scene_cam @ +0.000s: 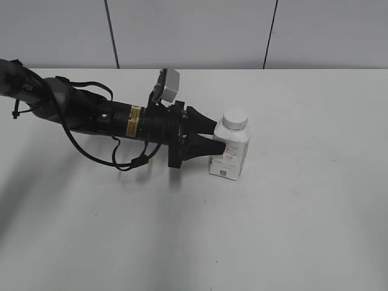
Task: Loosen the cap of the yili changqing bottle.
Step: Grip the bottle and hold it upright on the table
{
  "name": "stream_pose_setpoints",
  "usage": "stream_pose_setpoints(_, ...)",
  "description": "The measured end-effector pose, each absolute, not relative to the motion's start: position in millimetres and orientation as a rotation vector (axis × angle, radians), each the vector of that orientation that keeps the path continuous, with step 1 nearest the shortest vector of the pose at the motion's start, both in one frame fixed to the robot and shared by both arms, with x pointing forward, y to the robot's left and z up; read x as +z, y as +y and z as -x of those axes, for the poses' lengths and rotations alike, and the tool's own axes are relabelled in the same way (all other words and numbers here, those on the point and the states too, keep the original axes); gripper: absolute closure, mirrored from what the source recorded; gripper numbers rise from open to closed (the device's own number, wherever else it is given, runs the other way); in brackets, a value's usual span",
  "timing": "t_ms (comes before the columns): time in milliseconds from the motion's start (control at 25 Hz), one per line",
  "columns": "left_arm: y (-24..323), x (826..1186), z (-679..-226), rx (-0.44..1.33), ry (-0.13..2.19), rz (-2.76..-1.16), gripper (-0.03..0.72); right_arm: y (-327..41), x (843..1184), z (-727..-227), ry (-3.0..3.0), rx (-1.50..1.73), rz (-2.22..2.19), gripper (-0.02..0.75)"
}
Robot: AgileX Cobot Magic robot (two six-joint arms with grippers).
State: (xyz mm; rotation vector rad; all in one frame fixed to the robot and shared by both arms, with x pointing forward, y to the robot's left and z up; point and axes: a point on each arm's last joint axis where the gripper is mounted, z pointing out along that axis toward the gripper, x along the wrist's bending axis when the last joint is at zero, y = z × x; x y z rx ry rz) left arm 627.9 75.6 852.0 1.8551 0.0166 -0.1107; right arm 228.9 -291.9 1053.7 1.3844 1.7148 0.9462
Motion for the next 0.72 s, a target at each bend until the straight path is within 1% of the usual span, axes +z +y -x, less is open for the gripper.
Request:
stream_pose_setpoints(560,76,852,-628,-0.113,0.015,-1.856,0.315,-291,1054,-229,1.715,0.96,-1.389,0.222)
stream_pose_setpoints(720,76,852,-628,-0.113,0.014,-1.857,0.315,-289,1063,-241,1.752,0.955,-1.471,0.222)
